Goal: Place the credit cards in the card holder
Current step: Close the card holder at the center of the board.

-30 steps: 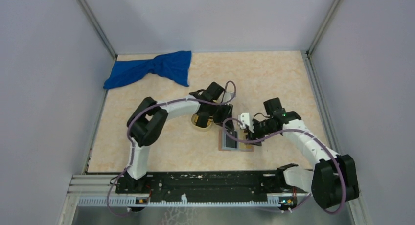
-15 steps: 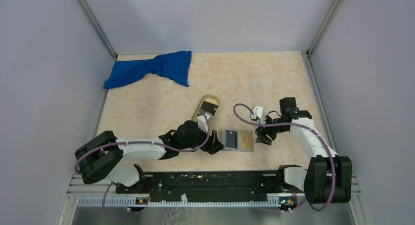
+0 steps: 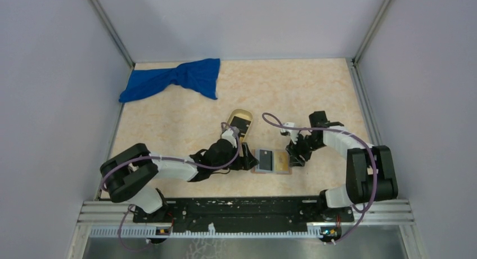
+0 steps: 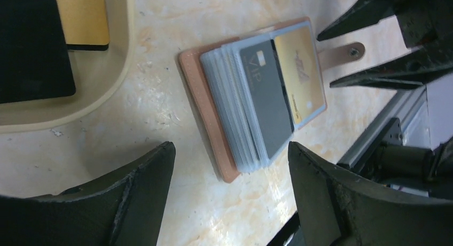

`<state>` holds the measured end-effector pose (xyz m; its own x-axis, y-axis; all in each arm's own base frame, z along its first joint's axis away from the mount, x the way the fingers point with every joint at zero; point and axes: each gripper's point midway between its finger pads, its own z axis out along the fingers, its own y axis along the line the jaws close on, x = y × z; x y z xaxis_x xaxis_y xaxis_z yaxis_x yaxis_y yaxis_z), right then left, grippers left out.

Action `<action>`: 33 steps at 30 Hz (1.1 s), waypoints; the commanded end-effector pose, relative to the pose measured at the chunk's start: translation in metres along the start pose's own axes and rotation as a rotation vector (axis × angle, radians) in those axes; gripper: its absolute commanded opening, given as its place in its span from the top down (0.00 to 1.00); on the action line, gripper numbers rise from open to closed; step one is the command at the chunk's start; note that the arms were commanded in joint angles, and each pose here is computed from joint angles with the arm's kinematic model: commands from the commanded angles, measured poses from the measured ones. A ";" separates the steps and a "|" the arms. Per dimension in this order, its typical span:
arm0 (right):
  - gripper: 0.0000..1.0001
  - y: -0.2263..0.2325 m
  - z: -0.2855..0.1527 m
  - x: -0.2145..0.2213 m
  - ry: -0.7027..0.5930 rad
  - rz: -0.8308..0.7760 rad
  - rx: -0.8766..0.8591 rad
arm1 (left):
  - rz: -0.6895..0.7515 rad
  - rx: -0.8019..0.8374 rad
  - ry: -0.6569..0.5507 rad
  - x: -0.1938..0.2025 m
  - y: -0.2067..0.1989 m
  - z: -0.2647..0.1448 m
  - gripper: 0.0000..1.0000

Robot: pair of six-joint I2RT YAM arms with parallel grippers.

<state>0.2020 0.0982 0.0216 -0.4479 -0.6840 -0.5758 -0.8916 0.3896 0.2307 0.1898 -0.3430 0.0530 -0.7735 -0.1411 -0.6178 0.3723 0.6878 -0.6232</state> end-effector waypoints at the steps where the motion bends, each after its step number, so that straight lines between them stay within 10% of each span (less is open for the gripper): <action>1: 0.45 -0.015 0.004 -0.022 -0.014 0.025 0.028 | -0.145 -0.133 0.017 0.004 0.016 0.013 0.17; 10: 0.52 -0.010 0.016 -0.017 0.021 0.059 -0.021 | -0.133 -0.175 0.137 0.027 0.023 0.033 0.27; 33: 0.59 -0.002 0.017 -0.015 0.034 0.059 -0.054 | -0.134 0.418 0.078 -0.006 -0.099 0.023 0.48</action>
<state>0.2205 0.1130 0.0206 -0.5060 -0.6671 -0.5467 -0.8614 0.4235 0.2805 0.1764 -0.4002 0.0720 -0.8650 -0.1463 -0.4800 0.3706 0.4587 -0.8076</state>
